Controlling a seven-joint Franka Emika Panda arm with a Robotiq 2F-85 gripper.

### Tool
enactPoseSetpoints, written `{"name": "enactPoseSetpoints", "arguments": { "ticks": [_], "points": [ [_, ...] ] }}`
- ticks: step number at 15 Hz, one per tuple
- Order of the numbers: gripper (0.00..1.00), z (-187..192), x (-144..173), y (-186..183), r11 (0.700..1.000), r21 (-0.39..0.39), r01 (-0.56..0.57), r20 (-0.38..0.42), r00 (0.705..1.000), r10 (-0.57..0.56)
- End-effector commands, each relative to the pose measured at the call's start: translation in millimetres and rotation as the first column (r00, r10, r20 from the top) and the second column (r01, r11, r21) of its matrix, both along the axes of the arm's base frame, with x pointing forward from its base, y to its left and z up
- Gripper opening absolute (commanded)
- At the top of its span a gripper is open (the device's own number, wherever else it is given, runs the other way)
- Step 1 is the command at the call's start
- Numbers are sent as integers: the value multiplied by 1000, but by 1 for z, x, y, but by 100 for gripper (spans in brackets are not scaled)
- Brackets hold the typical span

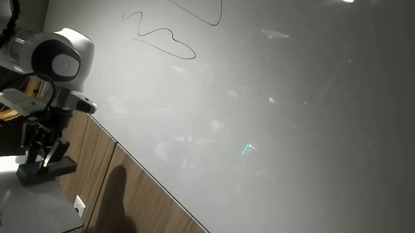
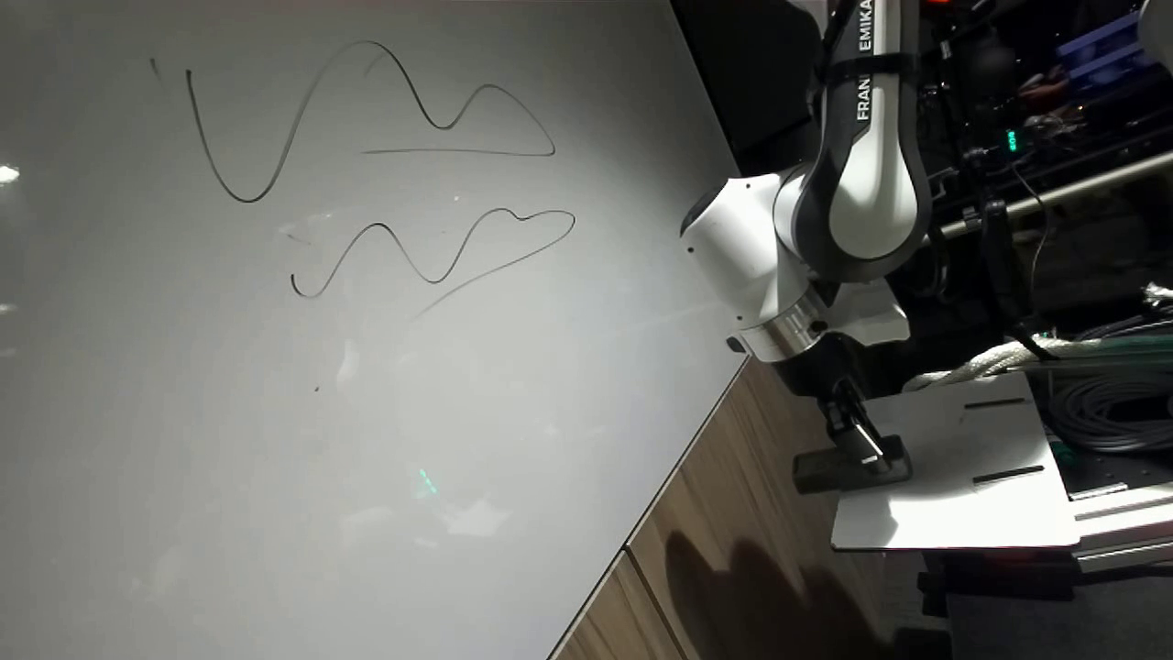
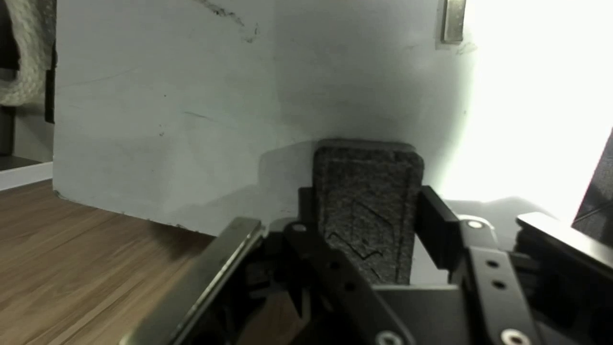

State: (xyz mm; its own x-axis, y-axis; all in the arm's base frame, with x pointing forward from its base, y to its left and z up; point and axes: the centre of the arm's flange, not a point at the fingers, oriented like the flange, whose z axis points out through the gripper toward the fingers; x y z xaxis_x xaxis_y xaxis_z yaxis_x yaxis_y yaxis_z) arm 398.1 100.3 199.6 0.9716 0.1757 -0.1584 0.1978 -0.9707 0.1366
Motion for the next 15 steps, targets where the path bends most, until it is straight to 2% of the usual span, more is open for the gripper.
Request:
{"name": "enactPoseSetpoints", "arguments": {
  "ticks": [1,7,11,15],
  "points": [
    [28,21,4,13,1000,-2,-15,26,1000,15],
    [28,79,15,65,996,-6,-94,108,990,94],
    [28,150,31,111,988,-27,-151,194,969,154],
    [28,233,46,142,984,-32,-178,305,935,179]
  ]
}}
